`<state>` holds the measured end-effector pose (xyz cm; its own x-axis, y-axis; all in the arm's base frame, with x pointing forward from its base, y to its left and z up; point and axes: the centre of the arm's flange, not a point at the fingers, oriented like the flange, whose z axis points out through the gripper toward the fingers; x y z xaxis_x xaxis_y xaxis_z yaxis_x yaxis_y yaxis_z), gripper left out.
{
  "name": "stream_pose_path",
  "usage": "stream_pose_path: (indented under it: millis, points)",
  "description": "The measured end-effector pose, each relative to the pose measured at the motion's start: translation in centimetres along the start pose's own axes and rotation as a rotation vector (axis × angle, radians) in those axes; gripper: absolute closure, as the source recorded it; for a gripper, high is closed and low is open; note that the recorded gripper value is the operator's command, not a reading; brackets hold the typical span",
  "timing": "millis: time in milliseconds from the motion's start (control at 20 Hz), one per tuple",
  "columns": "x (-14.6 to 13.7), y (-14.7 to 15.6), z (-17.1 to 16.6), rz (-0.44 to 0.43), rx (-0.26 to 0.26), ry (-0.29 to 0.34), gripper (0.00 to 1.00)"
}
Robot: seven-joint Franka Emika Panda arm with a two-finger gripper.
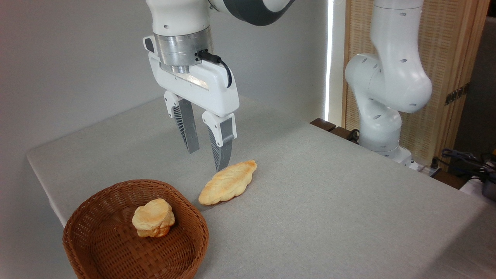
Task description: Put bread into the basket
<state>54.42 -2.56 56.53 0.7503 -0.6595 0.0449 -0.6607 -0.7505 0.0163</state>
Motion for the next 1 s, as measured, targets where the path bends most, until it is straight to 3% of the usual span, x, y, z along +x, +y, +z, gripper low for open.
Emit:
stream_pose_path:
  millis: [50,200,400,650,1000]
  points:
    - [0.2,0.3,0.0,0.004,0.007,-0.004,0.00]
    - [0.1,-0.3,-1.3,-0.018,-0.036,0.066,0.00]
    - [-0.6,-1.4,-2.4,-0.032,-0.039,0.097,0.00]
    - [-0.1,-0.9,-1.8,-0.002,-0.011,0.047,0.00]
    - [0.1,-0.9,-1.7,0.005,-0.004,0.039,0.00]
